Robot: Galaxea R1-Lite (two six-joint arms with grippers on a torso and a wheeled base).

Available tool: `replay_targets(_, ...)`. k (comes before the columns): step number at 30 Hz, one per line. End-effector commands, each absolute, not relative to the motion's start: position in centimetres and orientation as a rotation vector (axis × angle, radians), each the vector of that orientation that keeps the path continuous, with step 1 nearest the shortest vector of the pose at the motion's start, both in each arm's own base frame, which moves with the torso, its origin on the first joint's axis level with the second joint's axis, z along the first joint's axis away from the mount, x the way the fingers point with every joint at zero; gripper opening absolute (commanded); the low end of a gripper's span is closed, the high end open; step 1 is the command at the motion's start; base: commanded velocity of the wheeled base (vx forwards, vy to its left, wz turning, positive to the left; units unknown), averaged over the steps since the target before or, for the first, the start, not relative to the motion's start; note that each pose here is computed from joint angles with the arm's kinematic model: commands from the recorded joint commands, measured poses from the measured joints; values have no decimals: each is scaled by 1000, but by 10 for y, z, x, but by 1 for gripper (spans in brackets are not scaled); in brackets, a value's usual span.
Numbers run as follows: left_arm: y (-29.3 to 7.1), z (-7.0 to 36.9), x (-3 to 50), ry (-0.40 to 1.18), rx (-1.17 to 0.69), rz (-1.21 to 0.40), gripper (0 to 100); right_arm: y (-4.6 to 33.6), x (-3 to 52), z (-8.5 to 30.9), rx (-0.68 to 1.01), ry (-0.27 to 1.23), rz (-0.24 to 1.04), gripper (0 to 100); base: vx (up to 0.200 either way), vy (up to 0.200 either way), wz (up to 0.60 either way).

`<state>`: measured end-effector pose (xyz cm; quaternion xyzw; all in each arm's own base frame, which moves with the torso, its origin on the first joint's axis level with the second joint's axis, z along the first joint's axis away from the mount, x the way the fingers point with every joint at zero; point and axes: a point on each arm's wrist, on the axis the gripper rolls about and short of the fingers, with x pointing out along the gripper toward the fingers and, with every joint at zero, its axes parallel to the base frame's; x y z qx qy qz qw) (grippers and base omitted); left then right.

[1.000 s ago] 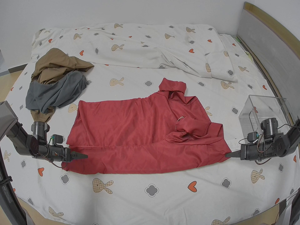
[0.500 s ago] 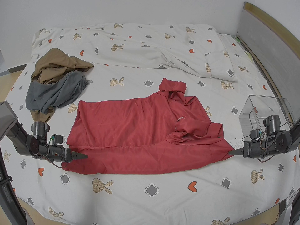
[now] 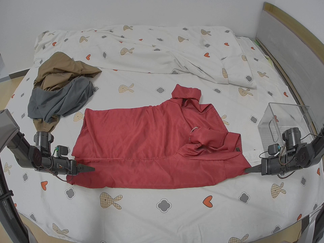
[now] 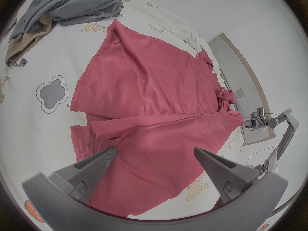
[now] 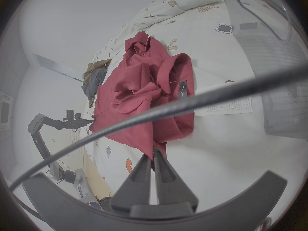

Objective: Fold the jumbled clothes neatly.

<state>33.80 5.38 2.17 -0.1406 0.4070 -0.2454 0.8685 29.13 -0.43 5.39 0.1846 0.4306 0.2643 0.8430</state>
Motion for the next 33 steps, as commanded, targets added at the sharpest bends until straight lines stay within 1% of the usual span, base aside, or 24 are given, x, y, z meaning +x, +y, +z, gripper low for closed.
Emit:
replay_targets(1, 54, 23, 338, 848, -293, -513, 100, -8, 293, 54, 383, 898, 536, 100, 0, 0, 0)
replay_targets(4, 55, 24, 338, 844, -292, -512, 100, -23, 294, 60, 385, 864, 480, 100, 0, 0, 0)
replay_targets(5, 55, 24, 338, 844, -292, -512, 100, -23, 294, 60, 385, 864, 480, 100, 0, 0, 0)
replay_targets(7, 56, 28, 338, 833, -290, -507, 100, -36, 293, 81, 367, 780, 448, 100, 0, 0, 0)
replay_targets(8, 57, 28, 337, 833, -291, -504, 100, -38, 291, 86, 363, 763, 442, 100, 0, 0, 0)
replay_targets(11, 61, 30, 337, 826, -295, -492, 100, -36, 287, 104, 341, 708, 450, 100, 0, 0, 0)
replay_targets(14, 64, 35, 336, 812, -291, -485, 100, -31, 285, 112, 325, 684, 469, 100, 0, 0, 0)
replay_targets(17, 71, 50, 333, 770, -281, -463, 100, -8, 284, 122, 299, 668, 543, 100, 0, 0, 0)
replay_targets(25, 80, 70, 327, 711, -264, -435, 100, 35, 300, 138, 306, 651, 662, 100, 0, 0, 0)
replay_targets(29, 81, 71, 327, 707, -262, -433, 100, 48, 316, 134, 280, 658, 633, 100, 0, 0, 0)
replay_targets(30, 82, 74, 326, 700, -262, -427, 100, 58, 326, 132, 246, 657, 586, 100, 0, 0, 0)
replay_targets(33, 81, 84, 322, 679, -252, -427, 100, 77, 340, 124, 193, 667, 516, 100, 0, 0, 0)
